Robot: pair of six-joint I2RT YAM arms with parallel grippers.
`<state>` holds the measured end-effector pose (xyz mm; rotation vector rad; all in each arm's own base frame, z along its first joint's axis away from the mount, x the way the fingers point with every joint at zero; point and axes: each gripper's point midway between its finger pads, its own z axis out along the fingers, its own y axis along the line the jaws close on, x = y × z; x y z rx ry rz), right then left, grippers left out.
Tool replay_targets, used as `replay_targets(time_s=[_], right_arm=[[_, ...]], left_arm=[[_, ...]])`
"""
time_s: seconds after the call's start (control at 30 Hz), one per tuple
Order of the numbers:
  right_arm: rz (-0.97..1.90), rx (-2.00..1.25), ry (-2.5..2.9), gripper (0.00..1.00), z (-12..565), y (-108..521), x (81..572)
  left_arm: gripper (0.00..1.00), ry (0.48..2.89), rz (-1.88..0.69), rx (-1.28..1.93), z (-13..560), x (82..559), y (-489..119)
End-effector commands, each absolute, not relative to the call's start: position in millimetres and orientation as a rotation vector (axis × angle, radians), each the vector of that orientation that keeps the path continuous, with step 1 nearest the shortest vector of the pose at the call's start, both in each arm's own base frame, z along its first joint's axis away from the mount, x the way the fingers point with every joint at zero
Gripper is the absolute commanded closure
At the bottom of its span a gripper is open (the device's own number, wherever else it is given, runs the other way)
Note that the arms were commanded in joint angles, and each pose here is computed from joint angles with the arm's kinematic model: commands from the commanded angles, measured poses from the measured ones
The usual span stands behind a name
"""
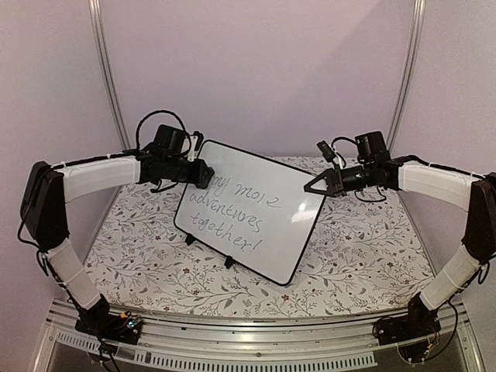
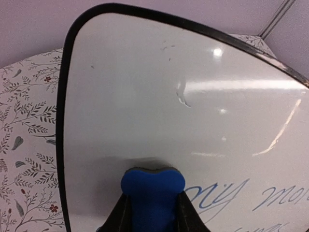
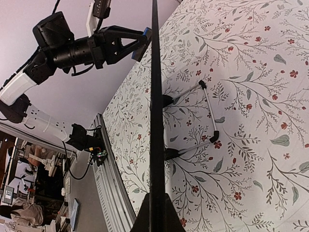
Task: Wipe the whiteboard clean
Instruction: Erase the center of the whiteboard.
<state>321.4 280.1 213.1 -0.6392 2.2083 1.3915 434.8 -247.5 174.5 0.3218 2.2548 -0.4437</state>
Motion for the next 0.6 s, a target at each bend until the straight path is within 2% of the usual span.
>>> replay_targets(time_s=[0.0, 0.23, 0.57], right_arm=[[1.441, -0.724, 2.236, 1.00, 197.2, 288.9, 302.2], [1.442, -0.720, 2.243, 1.00, 194.7, 289.2, 303.2], [1.442, -0.723, 2.255, 1.00, 189.8, 290.7, 306.4]], left_arm=[[1.00, 2.341, -0.447, 0.355, 142.1, 403.9, -245.9], [1.00, 2.364, -0.450, 0.355, 129.4, 387.4, -241.8], [1.00, 2.280, -0.421, 0.398, 156.4, 428.2, -261.0]])
